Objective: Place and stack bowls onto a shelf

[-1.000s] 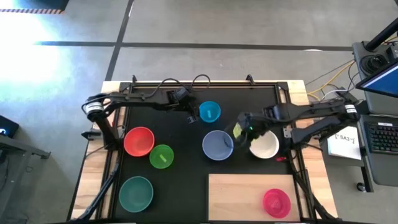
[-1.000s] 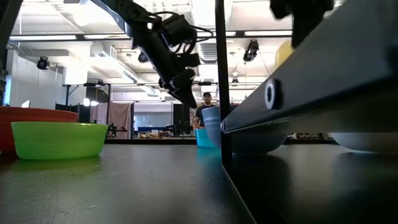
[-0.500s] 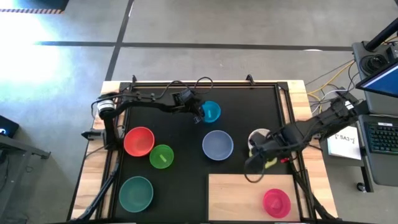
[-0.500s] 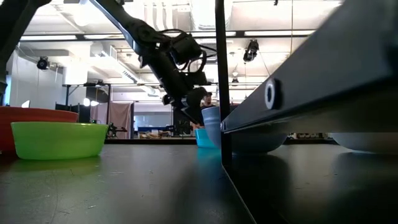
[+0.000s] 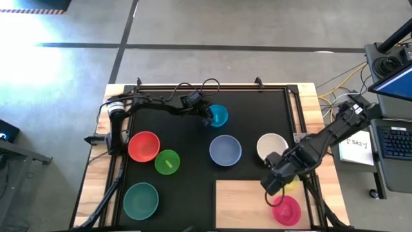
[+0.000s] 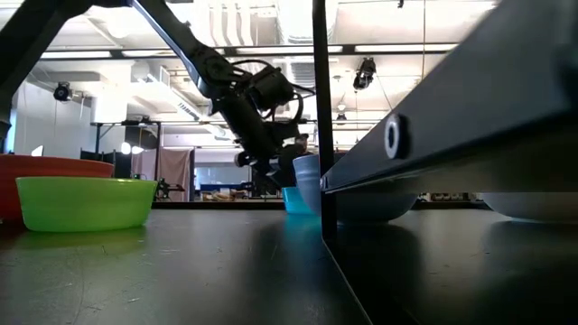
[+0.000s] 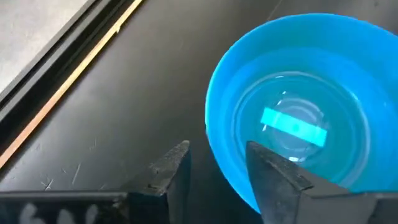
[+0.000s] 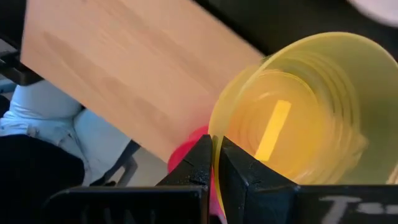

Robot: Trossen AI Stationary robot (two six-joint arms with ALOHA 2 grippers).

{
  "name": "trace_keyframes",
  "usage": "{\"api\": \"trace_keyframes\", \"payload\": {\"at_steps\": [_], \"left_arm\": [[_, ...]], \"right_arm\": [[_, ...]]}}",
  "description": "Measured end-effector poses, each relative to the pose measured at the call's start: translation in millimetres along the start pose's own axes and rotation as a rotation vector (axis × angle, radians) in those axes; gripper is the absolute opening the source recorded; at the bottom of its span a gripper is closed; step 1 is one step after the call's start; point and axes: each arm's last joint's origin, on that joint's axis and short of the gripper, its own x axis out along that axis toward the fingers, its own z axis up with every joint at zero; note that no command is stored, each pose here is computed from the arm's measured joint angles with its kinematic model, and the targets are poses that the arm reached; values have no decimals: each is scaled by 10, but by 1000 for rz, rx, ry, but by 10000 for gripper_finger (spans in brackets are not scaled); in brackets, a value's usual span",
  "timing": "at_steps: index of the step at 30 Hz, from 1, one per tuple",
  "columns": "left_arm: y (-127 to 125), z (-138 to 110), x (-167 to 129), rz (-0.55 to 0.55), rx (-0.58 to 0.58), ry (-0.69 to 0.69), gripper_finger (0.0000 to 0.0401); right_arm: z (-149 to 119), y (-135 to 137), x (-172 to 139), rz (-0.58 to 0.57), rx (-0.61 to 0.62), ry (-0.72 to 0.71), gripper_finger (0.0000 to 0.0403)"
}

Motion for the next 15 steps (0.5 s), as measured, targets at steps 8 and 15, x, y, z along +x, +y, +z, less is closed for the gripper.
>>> {"api": "trace_keyframes", "payload": {"at_steps": [8, 15], "left_arm": [[-2, -39, 75, 0, 0, 11, 42], [-4, -23, 78, -4, -16, -6, 6]], "right_arm": [[-214, 224, 169, 115, -45, 74, 8], [-409, 349, 350, 148, -48, 112, 9]]}}
